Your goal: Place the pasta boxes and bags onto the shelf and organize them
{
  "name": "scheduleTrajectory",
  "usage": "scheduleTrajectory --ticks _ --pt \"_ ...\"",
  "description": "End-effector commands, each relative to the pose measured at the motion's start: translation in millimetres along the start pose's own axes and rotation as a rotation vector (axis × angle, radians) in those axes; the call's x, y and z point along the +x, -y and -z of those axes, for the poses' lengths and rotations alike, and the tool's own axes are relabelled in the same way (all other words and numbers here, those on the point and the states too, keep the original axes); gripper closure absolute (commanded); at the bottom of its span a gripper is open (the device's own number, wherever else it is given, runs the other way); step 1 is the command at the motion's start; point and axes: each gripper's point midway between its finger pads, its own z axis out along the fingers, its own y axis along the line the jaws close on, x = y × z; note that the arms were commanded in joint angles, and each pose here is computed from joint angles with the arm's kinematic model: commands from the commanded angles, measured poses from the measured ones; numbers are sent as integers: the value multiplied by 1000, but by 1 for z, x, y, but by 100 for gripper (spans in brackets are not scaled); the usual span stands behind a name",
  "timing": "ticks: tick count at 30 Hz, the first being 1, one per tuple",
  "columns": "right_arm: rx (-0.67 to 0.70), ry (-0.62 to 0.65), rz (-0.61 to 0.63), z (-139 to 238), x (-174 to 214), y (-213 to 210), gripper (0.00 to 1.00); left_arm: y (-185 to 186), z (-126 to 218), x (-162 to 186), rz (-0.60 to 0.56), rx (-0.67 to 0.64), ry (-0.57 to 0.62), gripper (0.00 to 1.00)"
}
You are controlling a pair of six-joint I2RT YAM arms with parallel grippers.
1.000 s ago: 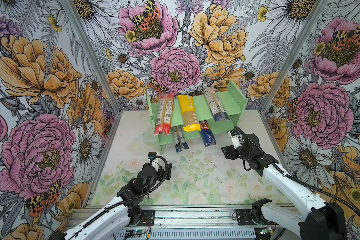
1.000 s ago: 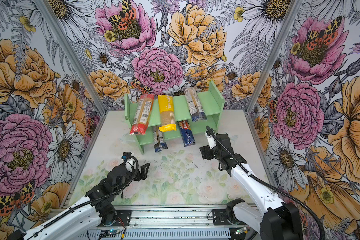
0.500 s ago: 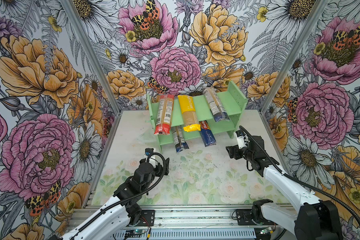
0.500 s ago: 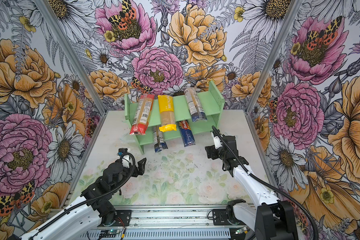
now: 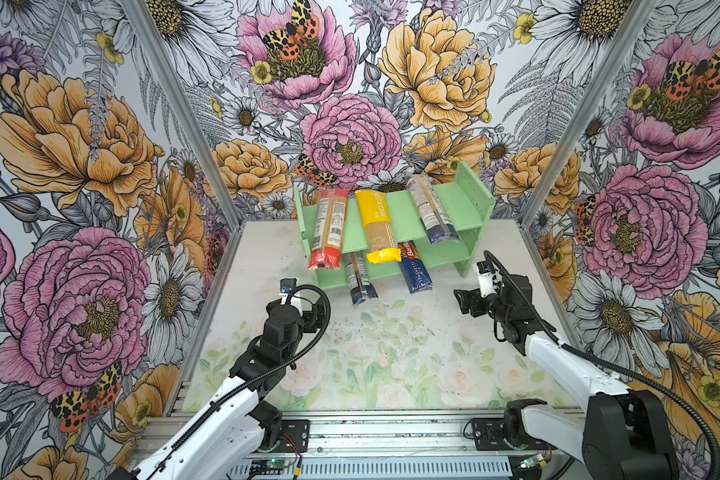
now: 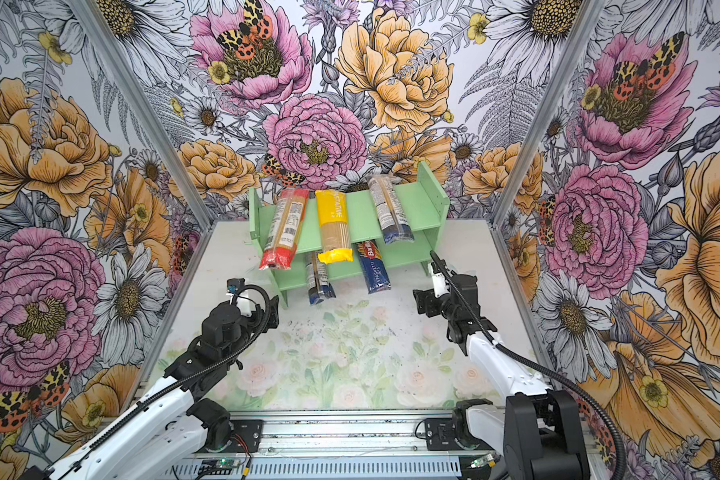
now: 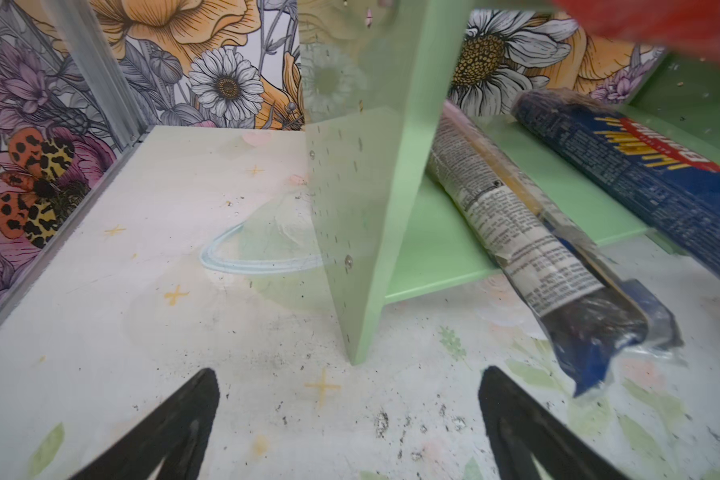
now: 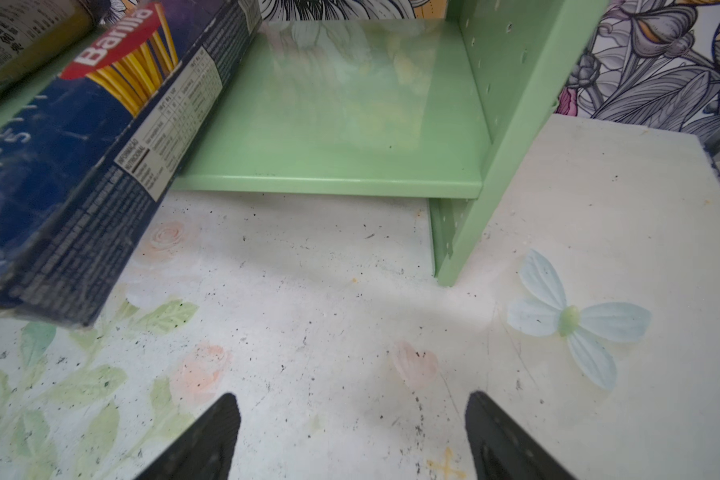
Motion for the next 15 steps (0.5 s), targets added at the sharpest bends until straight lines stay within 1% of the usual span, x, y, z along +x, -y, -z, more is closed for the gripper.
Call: scheduleTrajectory --ticks 1,3,5,9,15 --pt "-7 43 11 -4 -9 3 13 -11 -9 -19 -22 -37 59 1" --pt "-3 44 11 -5 -8 4 13 -28 -15 -20 -28 -93 57 1" --pt "-4 55 14 -5 -9 4 13 -42 -21 -20 -5 -120 62 1" --pt "-1 73 17 -3 -11 6 12 -57 -28 -20 30 -132 97 1" --pt "15 84 12 -3 -11 11 12 -70 -32 -20 28 -147 131 1"
